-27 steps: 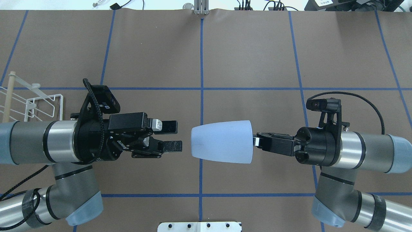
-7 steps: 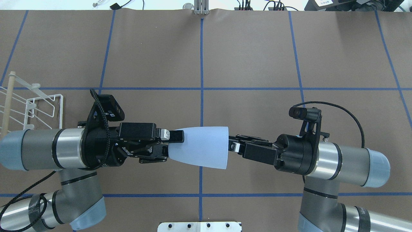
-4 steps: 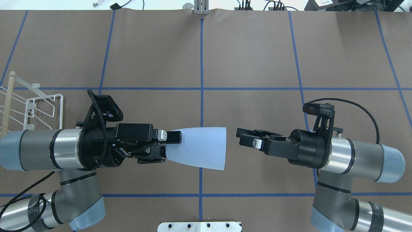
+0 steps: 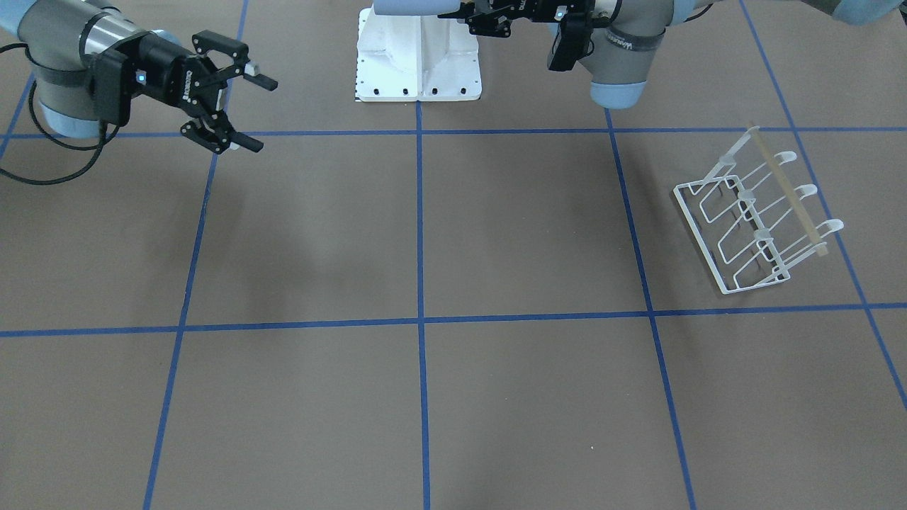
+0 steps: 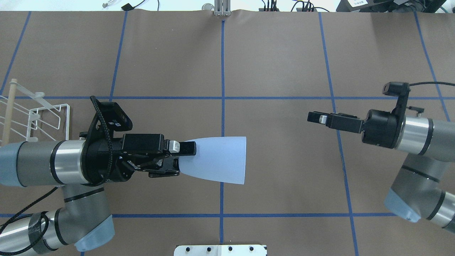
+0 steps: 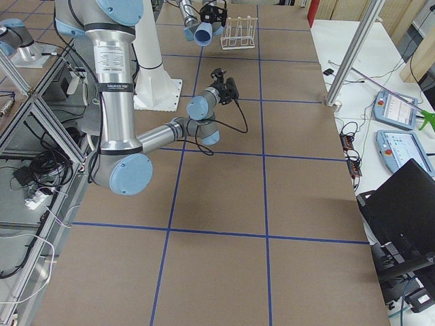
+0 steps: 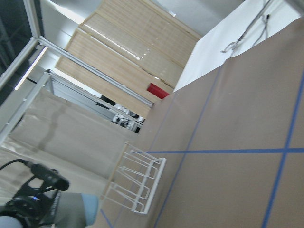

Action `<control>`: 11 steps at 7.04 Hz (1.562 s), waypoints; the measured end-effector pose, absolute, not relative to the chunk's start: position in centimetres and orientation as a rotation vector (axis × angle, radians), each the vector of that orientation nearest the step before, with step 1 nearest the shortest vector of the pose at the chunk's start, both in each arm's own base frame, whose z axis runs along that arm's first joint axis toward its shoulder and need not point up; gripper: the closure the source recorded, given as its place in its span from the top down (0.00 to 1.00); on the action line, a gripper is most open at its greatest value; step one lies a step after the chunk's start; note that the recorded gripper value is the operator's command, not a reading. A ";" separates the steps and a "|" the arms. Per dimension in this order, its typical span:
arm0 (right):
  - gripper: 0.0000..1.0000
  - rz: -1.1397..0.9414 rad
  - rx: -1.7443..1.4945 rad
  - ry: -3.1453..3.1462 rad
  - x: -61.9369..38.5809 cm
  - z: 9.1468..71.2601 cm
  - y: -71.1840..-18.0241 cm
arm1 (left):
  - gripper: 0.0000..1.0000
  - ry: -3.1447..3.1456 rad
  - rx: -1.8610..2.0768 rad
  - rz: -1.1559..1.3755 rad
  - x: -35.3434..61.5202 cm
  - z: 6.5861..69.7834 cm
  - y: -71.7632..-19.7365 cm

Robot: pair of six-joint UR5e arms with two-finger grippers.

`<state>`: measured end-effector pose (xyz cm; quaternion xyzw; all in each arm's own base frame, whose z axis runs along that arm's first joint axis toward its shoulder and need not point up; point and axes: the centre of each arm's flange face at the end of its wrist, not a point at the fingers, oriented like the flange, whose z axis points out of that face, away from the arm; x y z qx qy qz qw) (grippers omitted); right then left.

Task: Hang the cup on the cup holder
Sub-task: 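Open the right gripper and withdraw it from the cup, then carry the cup with the left gripper over the white wire rack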

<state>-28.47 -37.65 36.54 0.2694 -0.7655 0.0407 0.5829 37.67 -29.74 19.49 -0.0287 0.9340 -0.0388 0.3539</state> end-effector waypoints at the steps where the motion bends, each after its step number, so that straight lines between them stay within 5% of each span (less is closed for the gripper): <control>1: 1.00 0.102 0.574 -1.654 -25.4 38.8 -41.0 | 0.03 2.406 -0.051 -0.115 37.3 19.6 -30.5; 4: 1.00 0.145 0.465 -1.354 -13.7 47.5 -48.0 | 0.02 2.287 0.089 -0.167 36.1 19.8 -33.6; 11: 1.00 0.026 0.403 -0.820 -2.5 61.4 -48.0 | 0.00 1.446 0.369 -0.042 25.3 12.1 -36.1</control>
